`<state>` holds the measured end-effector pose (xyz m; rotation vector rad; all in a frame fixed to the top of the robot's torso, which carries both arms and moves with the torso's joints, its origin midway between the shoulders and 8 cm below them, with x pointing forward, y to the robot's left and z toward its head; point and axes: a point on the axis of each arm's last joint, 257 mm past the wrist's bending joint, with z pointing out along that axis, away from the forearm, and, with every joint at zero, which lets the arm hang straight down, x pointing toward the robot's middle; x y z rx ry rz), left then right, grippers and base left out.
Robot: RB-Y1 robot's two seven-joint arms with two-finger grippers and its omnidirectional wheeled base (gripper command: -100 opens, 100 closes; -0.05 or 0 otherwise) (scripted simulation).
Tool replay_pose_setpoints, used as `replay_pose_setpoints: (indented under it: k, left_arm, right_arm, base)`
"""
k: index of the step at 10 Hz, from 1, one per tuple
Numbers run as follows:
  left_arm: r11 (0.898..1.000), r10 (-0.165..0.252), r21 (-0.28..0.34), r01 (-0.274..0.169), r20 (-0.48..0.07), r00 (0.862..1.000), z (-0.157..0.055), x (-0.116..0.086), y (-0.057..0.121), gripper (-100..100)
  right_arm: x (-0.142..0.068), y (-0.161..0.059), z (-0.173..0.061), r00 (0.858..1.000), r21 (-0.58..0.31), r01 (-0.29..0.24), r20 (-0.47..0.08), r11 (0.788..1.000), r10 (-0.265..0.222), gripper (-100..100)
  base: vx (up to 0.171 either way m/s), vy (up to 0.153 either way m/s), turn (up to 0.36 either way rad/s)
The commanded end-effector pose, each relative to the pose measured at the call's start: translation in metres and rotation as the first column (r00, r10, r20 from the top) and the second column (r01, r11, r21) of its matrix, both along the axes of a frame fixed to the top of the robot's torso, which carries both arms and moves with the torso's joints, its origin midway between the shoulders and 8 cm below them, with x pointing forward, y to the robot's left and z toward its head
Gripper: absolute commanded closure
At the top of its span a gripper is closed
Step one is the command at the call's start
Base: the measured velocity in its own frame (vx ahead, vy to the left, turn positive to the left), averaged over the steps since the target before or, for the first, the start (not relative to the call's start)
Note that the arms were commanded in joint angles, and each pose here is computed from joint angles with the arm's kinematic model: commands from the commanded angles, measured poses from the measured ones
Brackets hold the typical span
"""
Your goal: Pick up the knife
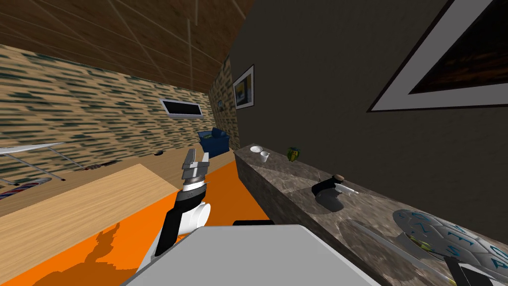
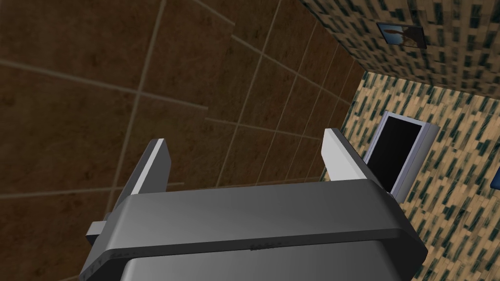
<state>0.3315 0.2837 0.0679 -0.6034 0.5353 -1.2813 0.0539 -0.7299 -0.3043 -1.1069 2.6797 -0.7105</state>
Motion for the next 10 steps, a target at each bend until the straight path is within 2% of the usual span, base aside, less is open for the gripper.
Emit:
replay_pose_setpoints:
  k: [1,3,4,8,10]
  left_arm:
    - [1.000,0.000,0.000,0.000,0.000,1.000,0.0000,0.0000,0.0000,0]
    - [1.000,0.000,0.000,0.000,0.000,1.000,0.0000,0.0000,0.0000,0]
    - [1.000,0.000,0.000,0.000,0.000,1.000,0.0000,0.0000,0.0000,0]
    - [1.000,0.000,0.000,0.000,0.000,1.000,0.0000,0.0000,0.0000,0]
    - [1.000,0.000,0.000,0.000,0.000,1.000,0.0000,0.0000,0.0000,0]
  right_arm:
    - [-0.0107,0.0008,-0.0102,1.000,-0.003,0.012,0.001,1.000,-0.012,-100]
    - [-0.0117,0.0005,-0.0115,1.000,-0.001,0.013,0.000,1.000,-0.013,-100]
    - [-0.0121,0.0005,-0.0120,1.000,-0.003,0.013,0.000,1.000,-0.013,100]
    - [-0.0121,0.0005,-0.0120,1.000,-0.002,0.013,0.000,1.000,-0.013,100]
    - [-0.0050,-0.0007,-0.0084,1.000,-0.006,0.006,0.014,1.000,-0.006,-100]
  base:
    - [0.037,-0.037,0.106]
    - [0.000,-0.012,0.031]
    - [0.000,0.000,0.000]
    - [0.000,0.000,0.000]
    - [-0.061,0.022,0.013]
